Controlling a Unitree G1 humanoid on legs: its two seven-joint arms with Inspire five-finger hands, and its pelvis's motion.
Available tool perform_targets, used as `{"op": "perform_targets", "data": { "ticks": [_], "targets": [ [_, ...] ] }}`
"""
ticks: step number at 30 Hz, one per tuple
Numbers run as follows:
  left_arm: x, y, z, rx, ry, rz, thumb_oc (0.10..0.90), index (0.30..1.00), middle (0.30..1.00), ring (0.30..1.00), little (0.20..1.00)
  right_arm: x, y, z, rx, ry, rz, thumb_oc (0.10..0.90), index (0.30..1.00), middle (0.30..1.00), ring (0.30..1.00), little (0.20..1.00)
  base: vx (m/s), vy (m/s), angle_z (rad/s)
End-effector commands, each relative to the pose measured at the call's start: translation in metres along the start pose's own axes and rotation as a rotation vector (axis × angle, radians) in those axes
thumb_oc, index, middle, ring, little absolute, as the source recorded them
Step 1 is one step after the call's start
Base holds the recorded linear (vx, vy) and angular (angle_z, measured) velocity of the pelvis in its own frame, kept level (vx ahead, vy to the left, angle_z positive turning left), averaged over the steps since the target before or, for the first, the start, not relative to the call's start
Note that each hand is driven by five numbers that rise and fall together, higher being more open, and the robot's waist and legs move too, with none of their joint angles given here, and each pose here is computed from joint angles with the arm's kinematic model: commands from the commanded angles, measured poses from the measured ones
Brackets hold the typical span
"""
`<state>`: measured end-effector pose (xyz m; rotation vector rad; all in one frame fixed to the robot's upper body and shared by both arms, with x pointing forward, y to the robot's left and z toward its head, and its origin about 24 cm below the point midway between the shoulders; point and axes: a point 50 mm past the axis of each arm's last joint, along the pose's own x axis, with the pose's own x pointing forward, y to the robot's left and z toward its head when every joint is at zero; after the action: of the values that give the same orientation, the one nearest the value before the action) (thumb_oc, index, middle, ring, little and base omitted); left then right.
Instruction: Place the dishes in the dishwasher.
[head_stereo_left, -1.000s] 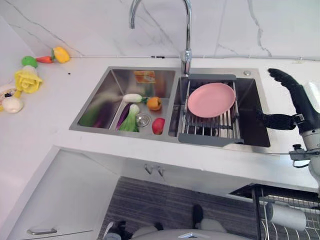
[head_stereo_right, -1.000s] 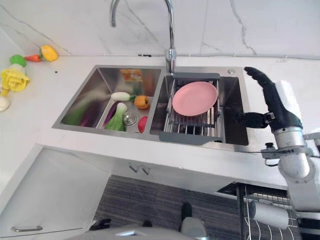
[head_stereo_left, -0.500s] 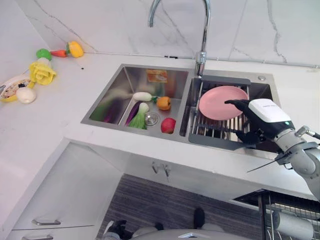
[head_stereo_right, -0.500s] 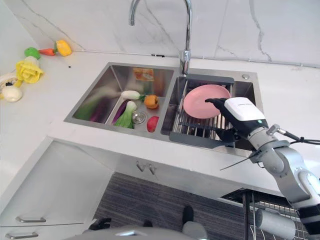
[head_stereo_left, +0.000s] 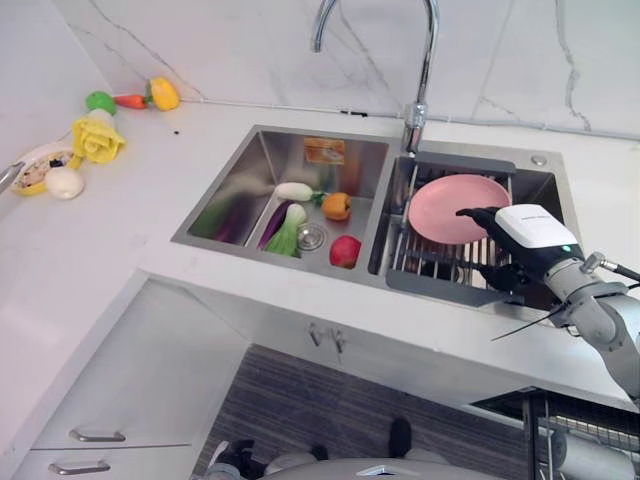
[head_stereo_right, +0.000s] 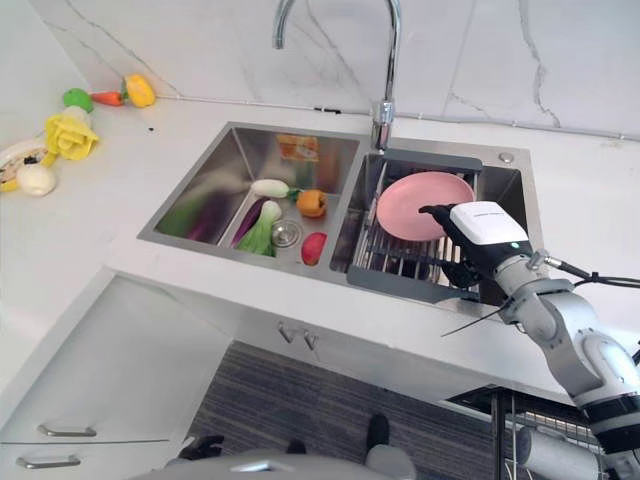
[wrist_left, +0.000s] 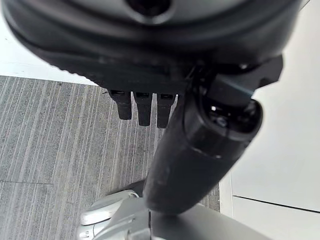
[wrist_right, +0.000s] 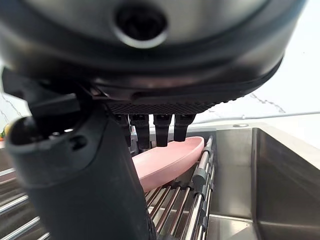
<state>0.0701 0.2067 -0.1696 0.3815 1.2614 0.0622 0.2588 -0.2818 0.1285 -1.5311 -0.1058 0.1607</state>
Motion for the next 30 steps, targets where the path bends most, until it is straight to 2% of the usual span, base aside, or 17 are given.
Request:
{"op": "perform_targets", "data": {
  "ticks": [1, 9, 10, 11, 13, 23, 24, 30],
  "targets": [
    [0.003, 0.013, 0.001, 0.067, 0.018, 0.052, 0.800, 0.900, 0.900, 0.900, 0.900, 0.028, -0.017, 0.005, -0.227, -0.010, -0.216, 0.800, 0.900, 0.900, 0.900, 0.900, 0.03, 0.005, -0.07],
    [0.003, 0.009, 0.005, 0.086, 0.014, 0.058, 0.800, 0.900, 0.900, 0.900, 0.900, 0.047, 0.006, 0.002, -0.274, 0.069, -0.220, 0.800, 0.900, 0.900, 0.900, 0.900, 0.00, -0.001, 0.10],
    [0.003, 0.008, 0.005, 0.086, 0.017, 0.060, 0.800, 0.900, 0.900, 0.900, 0.900, 0.048, 0.005, 0.002, -0.276, 0.075, -0.231, 0.769, 0.853, 0.853, 0.853, 0.853, 0.00, -0.001, 0.06],
    [0.003, 0.007, 0.007, 0.091, 0.014, 0.060, 0.800, 0.900, 0.900, 0.900, 0.900, 0.050, 0.012, 0.002, -0.279, 0.091, -0.230, 0.602, 0.604, 0.604, 0.604, 0.604, 0.00, 0.004, 0.05],
    [0.003, 0.007, 0.008, 0.095, 0.011, 0.068, 0.800, 0.900, 0.900, 0.900, 0.900, 0.051, 0.014, 0.002, -0.279, 0.104, -0.252, 0.400, 0.300, 0.300, 0.300, 0.300, -0.01, 0.005, 0.06],
    [0.004, 0.007, 0.014, 0.108, -0.003, 0.090, 0.800, 0.900, 0.900, 0.900, 0.900, 0.049, 0.016, 0.000, -0.305, 0.143, -0.329, 0.400, 0.300, 0.300, 0.300, 0.300, -0.01, 0.002, 0.06],
    [0.004, 0.006, 0.014, 0.111, -0.003, 0.094, 0.800, 0.900, 0.900, 0.900, 0.900, 0.046, 0.004, 0.001, -0.313, 0.144, -0.399, 0.400, 0.300, 0.300, 0.300, 0.300, 0.00, 0.000, 0.08],
    [0.004, 0.006, 0.014, 0.117, -0.007, 0.092, 0.800, 0.900, 0.900, 0.900, 0.900, 0.034, -0.019, -0.002, -0.288, 0.156, -0.529, 0.400, 0.300, 0.300, 0.300, 0.300, -0.01, 0.003, 0.09]
  ]
}}
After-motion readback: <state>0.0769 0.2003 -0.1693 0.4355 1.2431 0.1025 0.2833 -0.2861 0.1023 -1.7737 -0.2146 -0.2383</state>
